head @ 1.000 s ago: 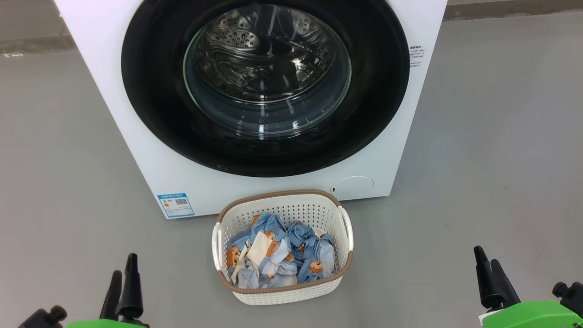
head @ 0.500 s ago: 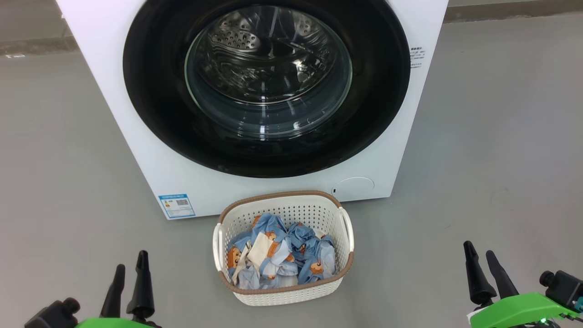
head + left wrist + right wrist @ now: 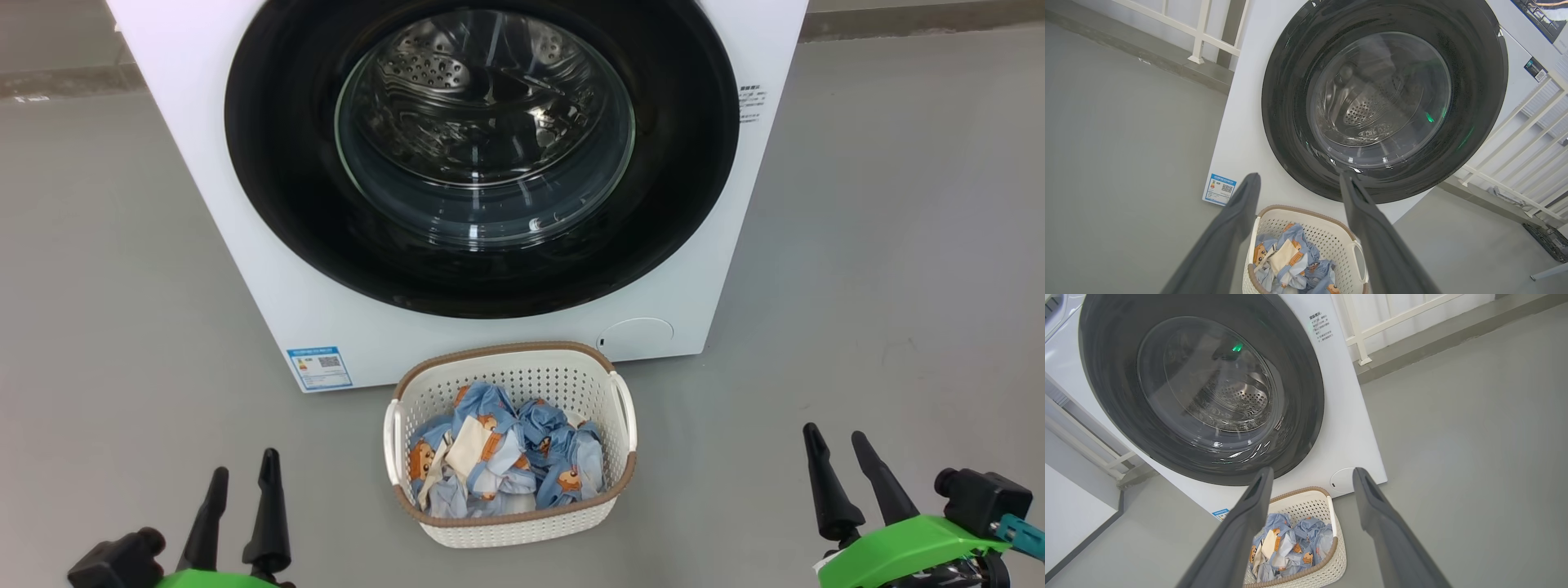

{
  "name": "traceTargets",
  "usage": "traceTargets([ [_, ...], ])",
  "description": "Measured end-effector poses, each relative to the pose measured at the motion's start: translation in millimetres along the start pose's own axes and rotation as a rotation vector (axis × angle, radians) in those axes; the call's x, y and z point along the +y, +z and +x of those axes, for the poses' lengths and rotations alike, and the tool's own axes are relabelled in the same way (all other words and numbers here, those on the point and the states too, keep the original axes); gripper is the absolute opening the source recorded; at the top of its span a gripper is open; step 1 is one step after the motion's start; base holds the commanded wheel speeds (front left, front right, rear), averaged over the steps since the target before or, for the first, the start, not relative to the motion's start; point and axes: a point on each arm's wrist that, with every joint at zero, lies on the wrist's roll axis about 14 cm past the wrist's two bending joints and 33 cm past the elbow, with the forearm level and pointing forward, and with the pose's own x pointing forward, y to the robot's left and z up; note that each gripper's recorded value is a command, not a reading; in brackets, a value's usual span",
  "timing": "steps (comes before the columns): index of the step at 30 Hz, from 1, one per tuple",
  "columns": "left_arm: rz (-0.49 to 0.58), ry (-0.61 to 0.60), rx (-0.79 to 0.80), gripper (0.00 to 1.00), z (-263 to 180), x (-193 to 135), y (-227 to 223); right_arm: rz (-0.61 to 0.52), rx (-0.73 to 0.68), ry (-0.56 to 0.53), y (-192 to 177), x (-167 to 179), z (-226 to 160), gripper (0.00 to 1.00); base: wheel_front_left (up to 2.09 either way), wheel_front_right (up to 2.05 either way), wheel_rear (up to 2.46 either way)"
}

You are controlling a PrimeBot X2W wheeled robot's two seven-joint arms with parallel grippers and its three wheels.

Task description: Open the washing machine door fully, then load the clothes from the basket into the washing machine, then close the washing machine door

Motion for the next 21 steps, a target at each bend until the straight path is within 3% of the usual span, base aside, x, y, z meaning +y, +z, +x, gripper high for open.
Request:
traceTargets([
  [21,0.237,-0.045,-0.016,1.00,-2.7,-6.7,-1.9,-0.258,-0.027,0.062,7.8,17.4,1.8,1.00,0.00,0.00,0.00],
])
